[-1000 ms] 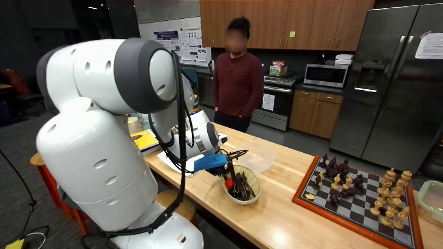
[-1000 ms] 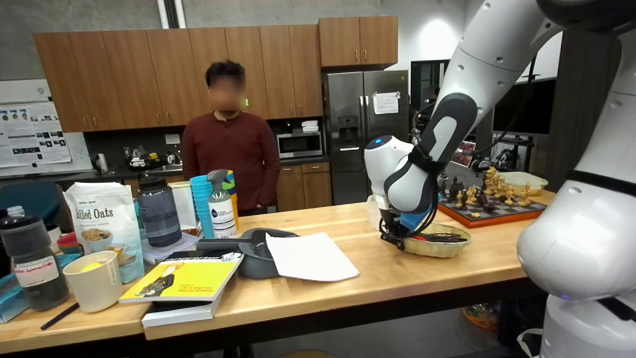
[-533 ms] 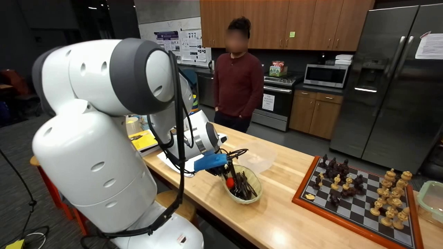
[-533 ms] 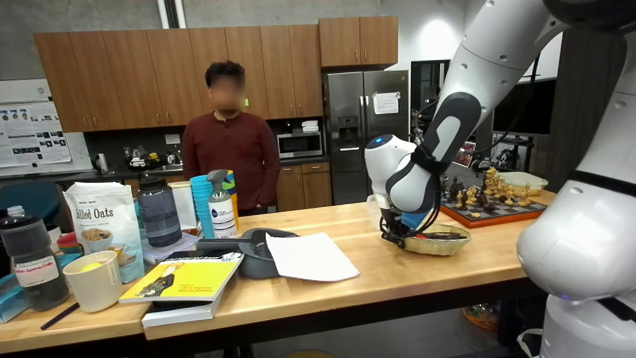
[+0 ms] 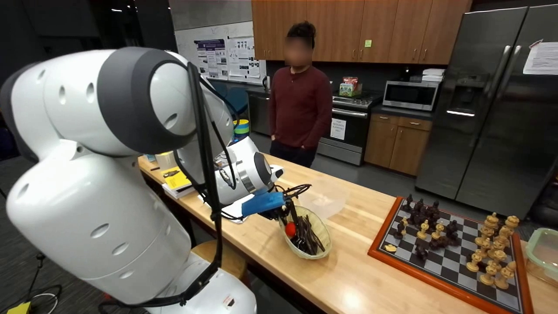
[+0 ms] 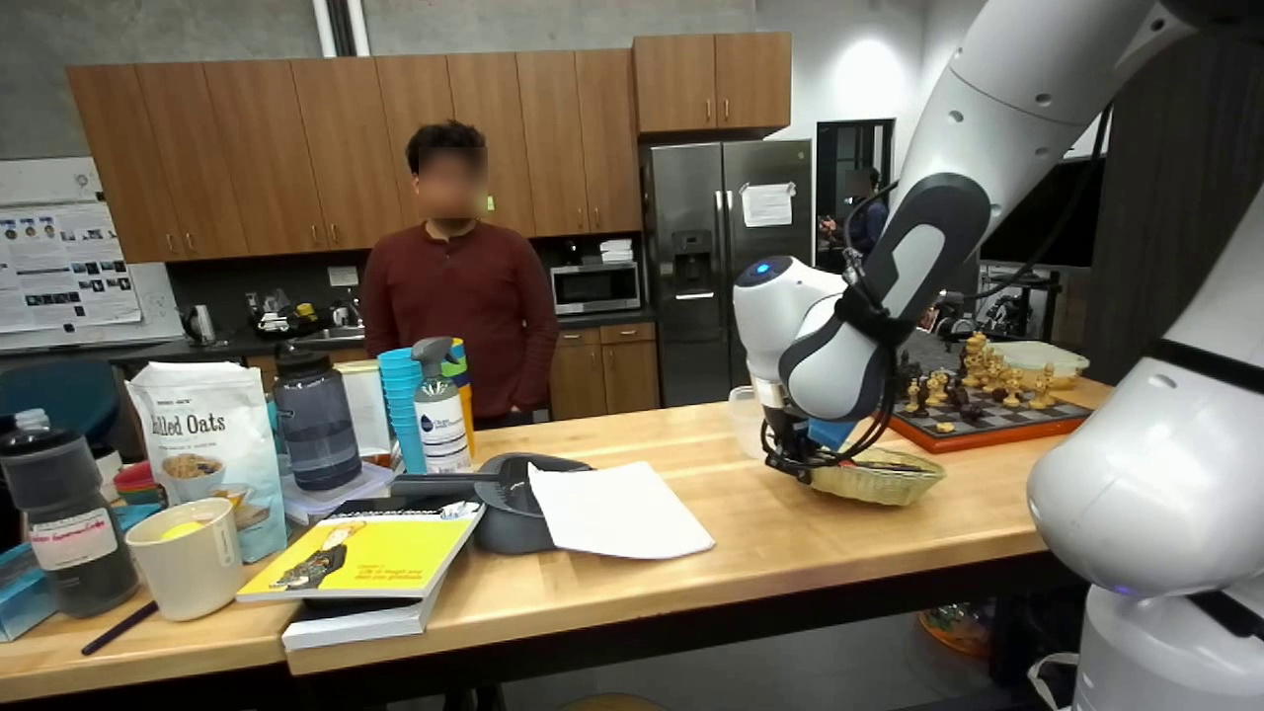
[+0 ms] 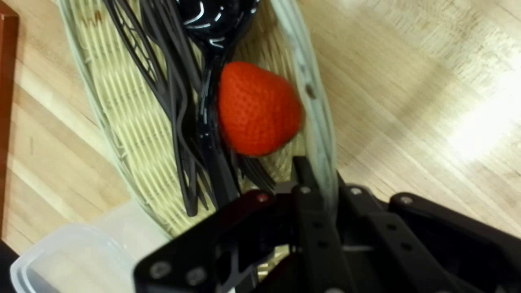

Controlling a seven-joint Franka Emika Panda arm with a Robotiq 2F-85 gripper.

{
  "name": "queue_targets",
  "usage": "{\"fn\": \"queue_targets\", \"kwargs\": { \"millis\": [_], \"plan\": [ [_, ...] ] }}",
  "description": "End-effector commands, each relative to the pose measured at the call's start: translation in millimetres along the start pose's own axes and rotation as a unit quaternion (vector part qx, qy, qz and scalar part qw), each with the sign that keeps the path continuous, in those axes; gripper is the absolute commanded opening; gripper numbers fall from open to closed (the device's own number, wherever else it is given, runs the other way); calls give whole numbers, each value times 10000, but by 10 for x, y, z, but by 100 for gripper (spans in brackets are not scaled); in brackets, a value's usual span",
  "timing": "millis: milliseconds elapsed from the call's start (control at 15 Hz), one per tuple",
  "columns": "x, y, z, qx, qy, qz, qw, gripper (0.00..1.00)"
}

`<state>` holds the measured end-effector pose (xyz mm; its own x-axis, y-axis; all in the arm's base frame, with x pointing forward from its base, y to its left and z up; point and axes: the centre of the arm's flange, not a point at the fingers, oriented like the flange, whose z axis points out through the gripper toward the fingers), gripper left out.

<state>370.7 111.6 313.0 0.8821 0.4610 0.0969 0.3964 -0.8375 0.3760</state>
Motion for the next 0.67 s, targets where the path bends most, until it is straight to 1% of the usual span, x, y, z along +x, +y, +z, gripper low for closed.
{"fn": "queue_targets", "kwargs": {
  "millis": [0, 333, 467, 600],
  "plan": [
    [-167, 0, -179, -260, 225, 48, 9994, 2],
    [-134, -47, -365, -460, 393, 51, 9982, 2],
    [-135, -71, -430, -605, 382, 57, 9974, 2],
    [-156, -94, -500, -863, 332, 35, 9957, 2]
  ]
}}
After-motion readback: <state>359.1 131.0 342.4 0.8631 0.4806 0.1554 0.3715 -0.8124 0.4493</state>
